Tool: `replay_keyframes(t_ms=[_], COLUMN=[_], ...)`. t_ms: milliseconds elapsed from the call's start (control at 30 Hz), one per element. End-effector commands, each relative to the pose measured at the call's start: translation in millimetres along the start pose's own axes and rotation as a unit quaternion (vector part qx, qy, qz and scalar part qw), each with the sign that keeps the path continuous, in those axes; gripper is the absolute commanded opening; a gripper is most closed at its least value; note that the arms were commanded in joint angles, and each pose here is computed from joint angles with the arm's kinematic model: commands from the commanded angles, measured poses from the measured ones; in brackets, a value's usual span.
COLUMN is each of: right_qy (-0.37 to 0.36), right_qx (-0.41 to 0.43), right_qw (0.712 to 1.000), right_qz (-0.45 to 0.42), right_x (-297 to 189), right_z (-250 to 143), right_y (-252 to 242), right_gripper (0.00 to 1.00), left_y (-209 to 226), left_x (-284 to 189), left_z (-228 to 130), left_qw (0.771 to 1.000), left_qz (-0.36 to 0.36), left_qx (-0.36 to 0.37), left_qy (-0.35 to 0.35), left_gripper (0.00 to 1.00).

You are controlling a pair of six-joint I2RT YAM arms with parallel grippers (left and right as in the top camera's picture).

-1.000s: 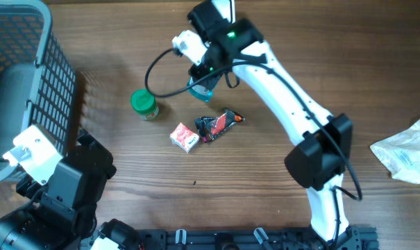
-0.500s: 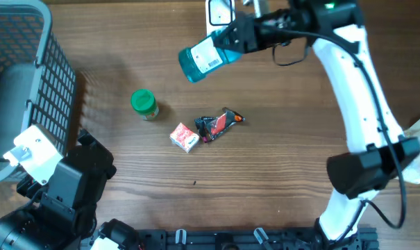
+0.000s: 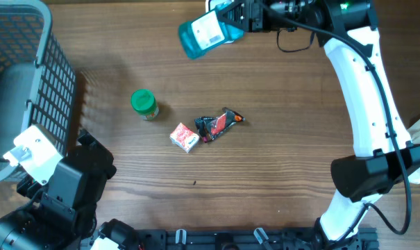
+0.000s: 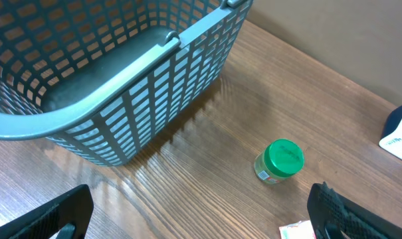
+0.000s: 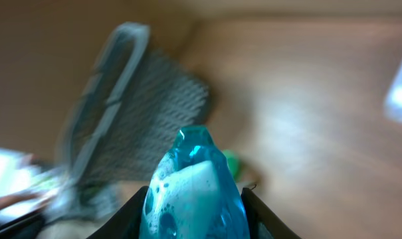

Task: Scan the item barcode
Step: 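Hold the bottle's label up in front of the white scanner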

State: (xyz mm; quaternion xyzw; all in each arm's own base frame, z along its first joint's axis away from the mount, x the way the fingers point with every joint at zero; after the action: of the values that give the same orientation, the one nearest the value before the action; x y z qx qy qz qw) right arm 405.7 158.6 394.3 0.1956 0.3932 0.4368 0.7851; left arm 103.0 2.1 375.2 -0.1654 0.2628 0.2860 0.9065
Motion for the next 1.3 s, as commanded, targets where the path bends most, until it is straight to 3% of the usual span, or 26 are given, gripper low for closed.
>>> replay_keyframes(t_ms=[0, 167, 300, 433, 567, 667, 933, 1100, 1267], right_qy=[-0.102, -0.185, -0.203, -0.182, -0.146, -0.127, -0.087, -0.074, -0.076], right_qx=[-0.089, -0.129, -0.181, -0.249, -0.329, -0.381, -0.450, -0.478, -0.509], right_qw=[0.972, 0.902, 0.860, 0.828, 0.745, 0.699, 0.662, 0.601, 0.571], right_qz=[-0.194, -0.368, -0.432, -0.469, -0.561, -0.591, -0.593, -0.636, -0.640], right_x=[-16.4, 3.1, 41.5, 81.0, 102.8, 118.0, 170.3, 203.8, 227.7], right_z=[24.0, 42.6, 51.1, 53.6, 54.5, 55.3, 38.3, 23.0, 10.7], right_y=[0.0, -8.8, -25.2, -57.9, -82.2, -89.6, -117.0, -142.0, -153.3], right_gripper=[0.20, 0.21, 0.21, 0.21, 0.20, 0.20, 0.20, 0.19, 0.19], left_y=[0.4, 0.4, 0.4, 0.4, 0.4, 0.4, 0.4, 0.4, 0.4], left_x=[-0.4, -0.4, -0.4, -0.4, -0.4, -0.4, -0.4, -0.4, -0.4], left_z=[1.8, 1.8, 1.8, 1.8, 1.8, 1.8, 1.8, 1.8, 1.8], left_qw=[1.000, 1.000, 1.000, 1.000, 1.000, 1.000, 1.000, 1.000, 1.000], left_qz=[0.003, 0.003, 0.003, 0.003, 0.003, 0.003, 0.003, 0.003, 0.003], left_qx=[-0.014, -0.014, -0.014, -0.014, -0.014, -0.014, -0.014, -0.014, -0.014], left_qy=[-0.002, -0.002, -0.002, -0.002, -0.002, -0.002, -0.002, -0.002, -0.002], left_gripper=[1.00, 1.00, 1.00, 1.00, 1.00, 1.00, 1.00, 1.00, 1.00])
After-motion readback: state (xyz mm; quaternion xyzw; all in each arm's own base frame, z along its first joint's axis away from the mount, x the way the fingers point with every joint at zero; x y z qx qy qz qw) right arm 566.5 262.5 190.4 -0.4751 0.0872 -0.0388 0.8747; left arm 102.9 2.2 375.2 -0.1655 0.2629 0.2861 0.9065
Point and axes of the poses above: each gripper's point midway between its finger pads, its own x axis out along the fingers, its own y axis along the line the jaws close on, z = x × y, the point moved 10 cm from there along -x, back along the fingers, and after that the axes turned 1 degree about -x, right-handed, at the moved point
